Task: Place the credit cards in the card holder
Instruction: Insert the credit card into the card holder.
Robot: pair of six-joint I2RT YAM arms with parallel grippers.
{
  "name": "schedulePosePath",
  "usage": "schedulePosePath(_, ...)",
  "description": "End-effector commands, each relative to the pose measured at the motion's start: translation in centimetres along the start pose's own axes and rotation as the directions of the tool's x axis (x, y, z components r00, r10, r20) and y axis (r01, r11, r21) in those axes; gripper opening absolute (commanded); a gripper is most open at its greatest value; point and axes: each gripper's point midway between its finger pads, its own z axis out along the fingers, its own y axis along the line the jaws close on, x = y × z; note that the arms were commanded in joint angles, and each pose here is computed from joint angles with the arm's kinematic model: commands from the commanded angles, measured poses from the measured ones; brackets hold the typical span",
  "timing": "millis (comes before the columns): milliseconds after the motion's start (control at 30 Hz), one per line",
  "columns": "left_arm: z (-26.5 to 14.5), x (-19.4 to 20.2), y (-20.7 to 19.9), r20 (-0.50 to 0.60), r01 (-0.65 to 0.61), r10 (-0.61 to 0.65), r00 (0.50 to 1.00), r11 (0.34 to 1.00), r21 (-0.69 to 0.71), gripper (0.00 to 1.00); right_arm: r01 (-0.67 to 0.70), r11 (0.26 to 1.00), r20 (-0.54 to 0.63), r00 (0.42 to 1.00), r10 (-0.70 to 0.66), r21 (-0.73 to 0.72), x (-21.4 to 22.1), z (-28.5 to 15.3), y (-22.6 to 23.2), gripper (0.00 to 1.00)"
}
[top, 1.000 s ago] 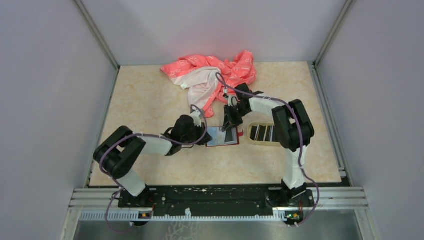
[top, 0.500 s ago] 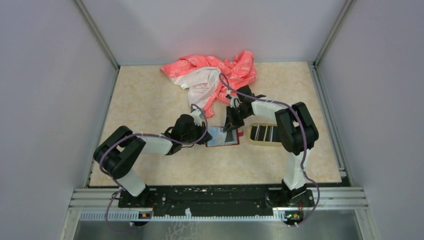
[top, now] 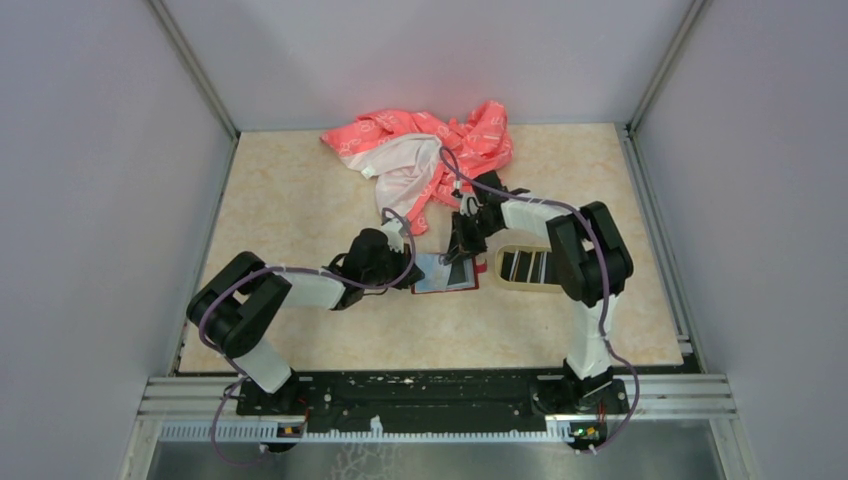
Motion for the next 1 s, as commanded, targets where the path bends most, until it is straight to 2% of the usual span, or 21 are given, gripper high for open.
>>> schedulePosePath(0, 0.3, -0.9, 0.1, 0.019, -0.022, 0.022, 1.000, 1.000, -0.003, 0.10, -0.049, 0.993, -0.122, 0.991, 0.063, 0.111, 3.3, 1.7, -2.9, 0.00)
schedulePosePath(167, 0.3, -0.7, 0.2, 0.011, -0.020, 0.020, 1.000, 1.000, -0.004, 0.10, -0.018, 0.996, -0.122, 0.992, 0.029, 0.088, 2.5, 1.9, -2.6, 0.01)
schedulePosePath(367, 0.4, -0.5, 0.3, 0.009, -0.009, 0.009, 1.000, 1.000, -0.006, 0.11, 0.106, 0.992, -0.125, 0.987, -0.097, 0.064, 1.1, 1.7, -2.3, 0.09)
schedulePosePath(567, -0.2, -1.4, -0.8, 0.023, 0.011, -0.012, 1.000, 1.000, 0.029, 0.15, 0.166, 0.986, -0.143, 0.977, -0.160, 0.034, 0.8, 1.8, -2.1, 0.16)
schedulePosePath(800, -1.9, -3.6, -5.7, 0.045, 0.066, -0.077, 0.996, 0.977, 0.201, 0.29, 0.191, 0.981, -0.138, 0.973, -0.185, 0.031, 0.6, 1.7, -2.1, 0.19)
schedulePosePath(967, -1.6, -4.3, -10.0, 0.055, 0.050, -0.068, 0.996, 0.961, 0.271, 0.35, 0.187, 0.982, -0.142, 0.973, -0.182, 0.027, 0.7, 1.8, -2.2, 0.20)
